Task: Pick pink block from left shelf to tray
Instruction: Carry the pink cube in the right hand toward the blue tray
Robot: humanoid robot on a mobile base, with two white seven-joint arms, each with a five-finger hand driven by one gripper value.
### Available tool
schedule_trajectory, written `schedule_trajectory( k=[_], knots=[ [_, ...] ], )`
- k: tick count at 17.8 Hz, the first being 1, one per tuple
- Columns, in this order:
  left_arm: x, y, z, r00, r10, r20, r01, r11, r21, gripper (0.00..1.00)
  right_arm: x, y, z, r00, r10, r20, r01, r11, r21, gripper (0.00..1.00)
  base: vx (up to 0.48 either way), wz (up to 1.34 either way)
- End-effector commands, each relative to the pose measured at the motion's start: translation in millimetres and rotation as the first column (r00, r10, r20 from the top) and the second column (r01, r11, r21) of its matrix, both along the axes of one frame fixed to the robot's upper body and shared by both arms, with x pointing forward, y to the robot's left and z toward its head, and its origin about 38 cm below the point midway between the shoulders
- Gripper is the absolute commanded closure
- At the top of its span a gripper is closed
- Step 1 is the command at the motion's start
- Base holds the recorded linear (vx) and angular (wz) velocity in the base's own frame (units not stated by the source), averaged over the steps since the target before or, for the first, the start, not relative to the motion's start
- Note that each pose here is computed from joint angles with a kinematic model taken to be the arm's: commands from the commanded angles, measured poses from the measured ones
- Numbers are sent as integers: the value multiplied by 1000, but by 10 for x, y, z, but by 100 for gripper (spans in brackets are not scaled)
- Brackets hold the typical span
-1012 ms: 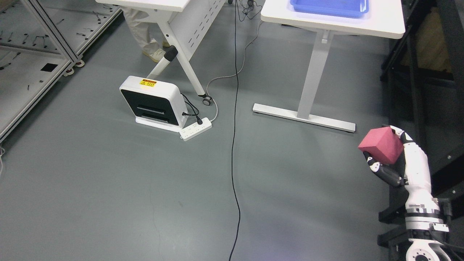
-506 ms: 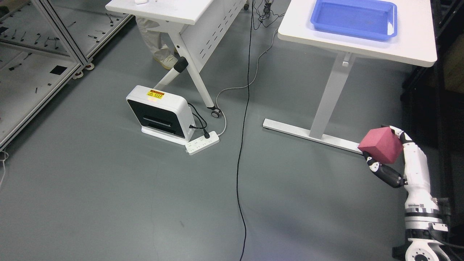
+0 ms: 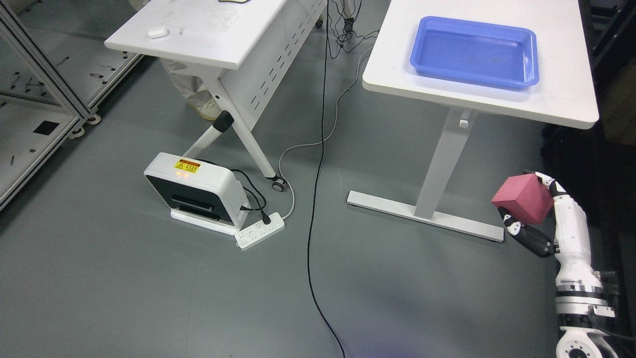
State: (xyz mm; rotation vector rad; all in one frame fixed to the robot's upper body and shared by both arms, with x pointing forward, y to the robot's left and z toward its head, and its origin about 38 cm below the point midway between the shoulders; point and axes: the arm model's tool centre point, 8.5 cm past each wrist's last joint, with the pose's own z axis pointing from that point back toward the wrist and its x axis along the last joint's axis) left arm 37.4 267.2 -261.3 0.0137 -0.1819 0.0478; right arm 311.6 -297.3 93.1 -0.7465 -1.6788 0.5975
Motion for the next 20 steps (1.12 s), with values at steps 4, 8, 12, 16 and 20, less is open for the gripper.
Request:
schedule_trajectory(
  k=[4, 8, 12, 16, 20],
  knots=[
    [-61, 112, 7, 1000, -1, -10, 1, 1000, 17, 0, 15, 7, 23, 1000, 6, 12, -6, 1000, -2, 97, 352, -108],
    [-59, 112, 7, 1000, -1, -9, 1, 1000, 17, 0, 15, 3, 24, 1000, 6, 12, -6, 1000, -4, 97, 362, -44],
    [-59, 112, 7, 1000, -1, -9, 1, 1000, 17, 0, 20, 9, 28, 1000, 8, 13, -8, 1000, -4, 97, 356, 31],
    [-59, 112, 7, 1000, -1, -9, 1, 1000, 17, 0, 20, 21, 27, 1000, 12, 13, -12, 1000, -3, 97, 292, 63],
    [-59, 112, 7, 1000, -1, -9, 1, 1000, 17, 0, 22, 88, 9, 999, 32, 7, -32, 999, -3, 97, 265, 42]
  ],
)
